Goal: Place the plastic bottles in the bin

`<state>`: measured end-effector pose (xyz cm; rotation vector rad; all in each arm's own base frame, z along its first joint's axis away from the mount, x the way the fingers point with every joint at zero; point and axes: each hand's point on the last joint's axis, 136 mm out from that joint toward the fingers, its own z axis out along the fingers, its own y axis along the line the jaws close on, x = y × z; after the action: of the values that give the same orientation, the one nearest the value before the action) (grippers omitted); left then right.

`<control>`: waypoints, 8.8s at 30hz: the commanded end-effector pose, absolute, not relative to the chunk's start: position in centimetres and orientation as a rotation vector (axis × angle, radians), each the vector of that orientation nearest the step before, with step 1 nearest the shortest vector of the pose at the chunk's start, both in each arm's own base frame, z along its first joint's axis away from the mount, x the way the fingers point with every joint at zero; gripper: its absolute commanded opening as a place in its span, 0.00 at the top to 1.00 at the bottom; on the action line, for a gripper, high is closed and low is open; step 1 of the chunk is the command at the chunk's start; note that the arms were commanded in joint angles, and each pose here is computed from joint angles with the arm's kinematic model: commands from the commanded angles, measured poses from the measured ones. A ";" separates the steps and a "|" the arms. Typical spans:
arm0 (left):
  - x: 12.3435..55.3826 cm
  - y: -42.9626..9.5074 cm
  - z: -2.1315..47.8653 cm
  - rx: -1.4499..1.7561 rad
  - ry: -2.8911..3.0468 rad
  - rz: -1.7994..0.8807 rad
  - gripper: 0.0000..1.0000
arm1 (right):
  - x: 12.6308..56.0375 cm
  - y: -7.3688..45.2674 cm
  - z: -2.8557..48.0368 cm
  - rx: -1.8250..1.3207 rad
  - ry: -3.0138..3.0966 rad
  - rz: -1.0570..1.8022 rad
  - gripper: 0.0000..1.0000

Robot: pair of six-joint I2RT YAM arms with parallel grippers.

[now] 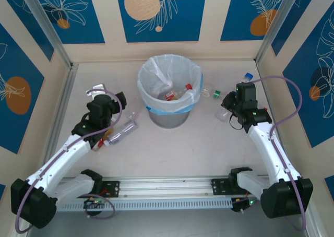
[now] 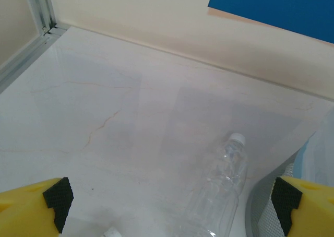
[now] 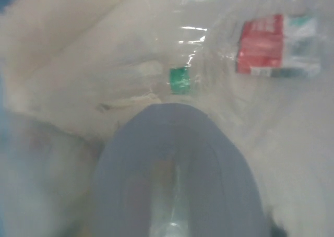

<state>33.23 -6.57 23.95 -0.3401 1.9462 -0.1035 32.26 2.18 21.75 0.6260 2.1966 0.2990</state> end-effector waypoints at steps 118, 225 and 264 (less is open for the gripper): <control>34.4 -8.8 23.0 -0.357 2.078 -0.255 0.01 | 40.1 28.2 31.7 -0.556 1.989 0.603 0.26; 22.2 -15.5 3.7 0.503 2.790 0.029 0.01 | 30.7 7.0 25.0 0.416 2.028 0.486 0.00; 23.9 -13.2 10.7 0.061 2.655 -0.094 0.47 | 27.4 7.6 19.8 0.196 2.360 0.382 0.00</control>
<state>23.19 -13.94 8.25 0.1143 2.6947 -0.0811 28.51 7.17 19.29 0.2879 2.3182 0.3735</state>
